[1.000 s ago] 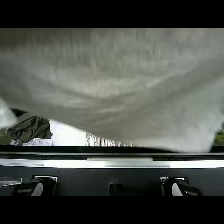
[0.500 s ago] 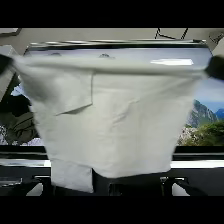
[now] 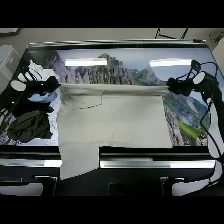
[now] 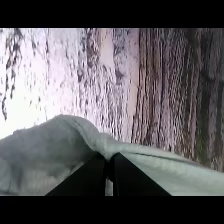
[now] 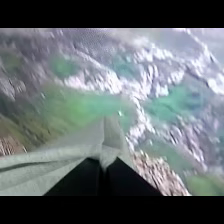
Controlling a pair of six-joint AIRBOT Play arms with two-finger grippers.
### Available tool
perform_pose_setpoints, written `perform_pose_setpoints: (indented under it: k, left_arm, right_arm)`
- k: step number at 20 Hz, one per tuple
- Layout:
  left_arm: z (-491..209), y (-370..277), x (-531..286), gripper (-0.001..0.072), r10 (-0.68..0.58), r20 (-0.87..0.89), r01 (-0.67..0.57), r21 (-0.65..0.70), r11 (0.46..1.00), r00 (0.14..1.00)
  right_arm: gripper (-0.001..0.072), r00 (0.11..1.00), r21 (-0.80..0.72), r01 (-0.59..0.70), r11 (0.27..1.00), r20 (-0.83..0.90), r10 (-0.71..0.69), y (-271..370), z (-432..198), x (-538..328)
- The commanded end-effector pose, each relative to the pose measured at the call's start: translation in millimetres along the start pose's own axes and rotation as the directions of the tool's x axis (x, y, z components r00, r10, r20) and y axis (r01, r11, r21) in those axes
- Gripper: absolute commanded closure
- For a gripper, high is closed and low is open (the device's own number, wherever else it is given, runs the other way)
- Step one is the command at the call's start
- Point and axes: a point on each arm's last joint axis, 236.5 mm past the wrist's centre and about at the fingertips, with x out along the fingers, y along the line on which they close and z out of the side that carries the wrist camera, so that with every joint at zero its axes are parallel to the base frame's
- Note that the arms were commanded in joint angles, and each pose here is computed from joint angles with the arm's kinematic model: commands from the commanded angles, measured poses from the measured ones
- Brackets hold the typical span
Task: Fold the clothes and pants, and hang the long-sleeved shirts on hangers.
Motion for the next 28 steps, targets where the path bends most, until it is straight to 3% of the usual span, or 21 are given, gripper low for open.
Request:
perform_pose_setpoints:
  k: [1, 6, 8, 10, 13, 15, 18, 22, 23, 24, 25, 26, 27, 28]
  left_arm:
    - [34, -1, 38, 0.0686, 0.002, 0.175, -0.003, 0.005, 1.0, 0.985]
    - [-15, -17, 71, 0.0687, -0.012, 0.064, 0.009, 0.041, 0.999, 0.998]
    - [-18, -22, 47, 0.0687, 0.01, 0.005, -0.011, 0.155, 0.988, 1.0]
    - [-36, -3, 7, 0.0687, 0.11, -0.135, -0.068, 0.285, 0.956, 0.985]
    - [-108, 45, -56, 0.0687, 0.3, -0.473, -0.127, 0.363, 0.923, 0.828]
    - [-142, 61, -64, 0.0687, 0.327, -0.568, -0.134, 0.354, 0.925, 0.756]
    - [-167, 76, -54, 0.0687, 0.333, -0.588, -0.145, 0.344, 0.928, 0.737]
    - [-176, 82, -51, 0.0686, 0.337, -0.596, -0.159, 0.332, 0.93, 0.729]
    - [-174, 81, -50, 0.0671, 0.336, -0.589, -0.168, 0.321, 0.932, 0.735]
    - [-172, 80, -51, 0.0526, 0.334, -0.59, -0.166, 0.321, 0.932, 0.735]
    - [-169, 80, -57, 0.0311, 0.336, -0.601, -0.168, 0.319, 0.933, 0.725]
    - [-165, 82, -68, 0.016, 0.339, -0.624, -0.158, 0.328, 0.931, 0.704]
    - [-160, 85, -81, 0.0155, 0.338, -0.648, -0.146, 0.332, 0.932, 0.682]
    - [-157, 91, -98, 0.0155, 0.334, -0.674, -0.148, 0.319, 0.936, 0.659]
  right_arm:
    - [0.0676, 0.971, 0.075, -0.067, 0.995, 0.234, 0.047, 8, 52, 8]
    - [0.0676, 0.993, 0.097, -0.045, 0.994, 0.115, 0.034, 0, 21, 32]
    - [0.0675, 0.998, 0.035, -0.024, 0.999, 0.054, 0.022, -2, 10, 19]
    - [0.0675, 0.996, -0.055, 0.018, 0.998, -0.084, -0.023, -12, -18, -4]
    - [0.0675, 0.896, -0.113, 0.061, 0.992, -0.432, -0.105, -28, -100, -39]
    - [0.0675, 0.811, -0.128, 0.065, 0.99, -0.571, -0.127, -39, -143, -48]
    - [0.0675, 0.793, -0.146, 0.104, 0.984, -0.585, -0.171, -59, -162, -35]
    - [0.0674, 0.836, -0.097, 0.086, 0.992, -0.534, -0.125, -49, -151, -23]
    - [0.0648, 0.839, -0.064, 0.072, 0.995, -0.536, -0.095, -42, -152, -23]
    - [0.0528, 0.838, -0.046, 0.055, 0.997, -0.541, -0.071, -36, -151, -25]
    - [0.0337, 0.828, -0.044, 0.049, 0.998, -0.556, -0.065, -34, -149, -34]
    - [0.0234, 0.812, -0.06, 0.039, 0.997, -0.58, -0.067, -36, -145, -46]
    - [0.0154, 0.792, -0.076, 0.025, 0.997, -0.607, -0.066, -40, -141, -62]
    - [0.0132, 0.765, -0.068, 0.031, 0.997, -0.64, -0.068, -53, -140, -80]
